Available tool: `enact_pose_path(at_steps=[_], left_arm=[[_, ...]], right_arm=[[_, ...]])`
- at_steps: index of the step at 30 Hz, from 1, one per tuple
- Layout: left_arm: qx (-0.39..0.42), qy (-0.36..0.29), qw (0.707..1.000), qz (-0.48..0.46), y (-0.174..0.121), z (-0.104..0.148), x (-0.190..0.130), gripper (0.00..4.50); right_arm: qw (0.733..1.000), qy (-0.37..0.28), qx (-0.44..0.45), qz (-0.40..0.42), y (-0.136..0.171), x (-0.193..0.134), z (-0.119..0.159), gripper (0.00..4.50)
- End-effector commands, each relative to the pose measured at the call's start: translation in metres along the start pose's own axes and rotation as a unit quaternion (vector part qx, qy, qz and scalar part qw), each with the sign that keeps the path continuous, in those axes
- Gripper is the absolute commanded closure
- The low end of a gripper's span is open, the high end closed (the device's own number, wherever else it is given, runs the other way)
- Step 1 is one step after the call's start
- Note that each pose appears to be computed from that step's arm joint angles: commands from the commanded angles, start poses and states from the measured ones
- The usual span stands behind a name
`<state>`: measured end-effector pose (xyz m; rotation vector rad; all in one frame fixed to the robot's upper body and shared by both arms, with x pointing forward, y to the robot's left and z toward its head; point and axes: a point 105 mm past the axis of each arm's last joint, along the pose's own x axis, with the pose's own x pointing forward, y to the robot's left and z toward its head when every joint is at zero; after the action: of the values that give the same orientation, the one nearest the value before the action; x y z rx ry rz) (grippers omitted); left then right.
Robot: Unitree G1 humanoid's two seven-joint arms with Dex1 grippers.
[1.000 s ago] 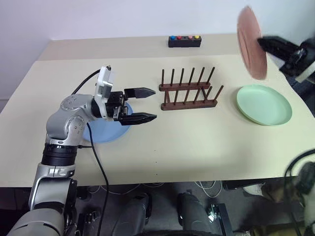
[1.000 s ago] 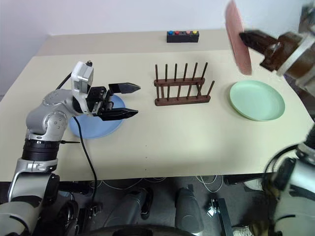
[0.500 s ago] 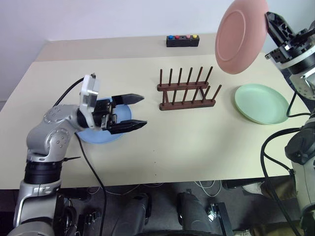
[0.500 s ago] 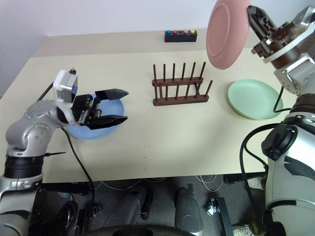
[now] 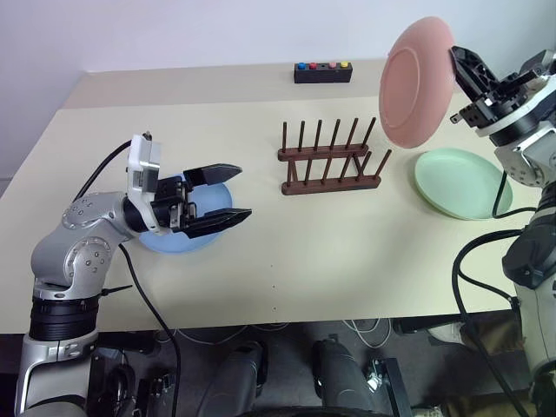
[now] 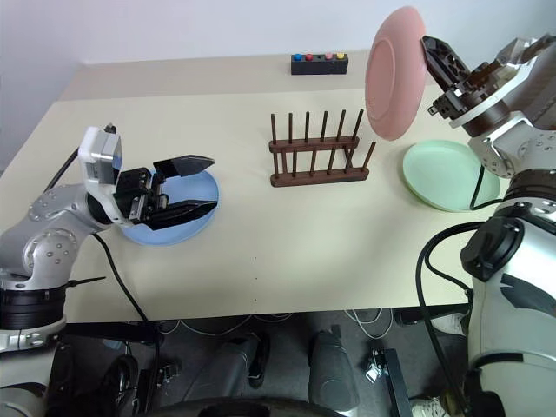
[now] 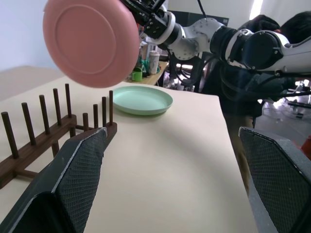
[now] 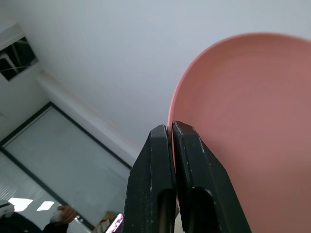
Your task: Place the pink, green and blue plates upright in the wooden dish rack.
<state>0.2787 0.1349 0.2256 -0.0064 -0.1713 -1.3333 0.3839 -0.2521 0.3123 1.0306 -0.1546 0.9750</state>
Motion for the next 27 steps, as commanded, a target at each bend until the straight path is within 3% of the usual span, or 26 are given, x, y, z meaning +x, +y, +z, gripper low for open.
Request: enact_pose_path(at_steps=[1, 9, 21, 27], left_arm=[[0.02, 0.0, 1.0, -0.004, -0.003, 0.008, -0.001, 0.0], [0.02, -0.001, 1.0, -0.008, -0.003, 0.008, 0.003, 0.0], [0.016, 0.007, 1.0, -0.009, -0.001, 0.005, 0.004, 0.0], [0.021, 0.013, 1.0, -0.009, -0.003, 0.005, 0.003, 0.0]], right_arm=[[0.999, -0.007, -0.011, 0.052, 0.025, 0.011, 0.009, 4.42], [0.998, 0.014, -0.005, 0.063, 0.031, 0.013, 0.002, 4.42], [1.0, 0.025, -0.002, -0.013, -0.012, -0.004, -0.018, 4.42], [0.996, 0.031, -0.052, -0.073, -0.034, -0.006, -0.021, 4.42]])
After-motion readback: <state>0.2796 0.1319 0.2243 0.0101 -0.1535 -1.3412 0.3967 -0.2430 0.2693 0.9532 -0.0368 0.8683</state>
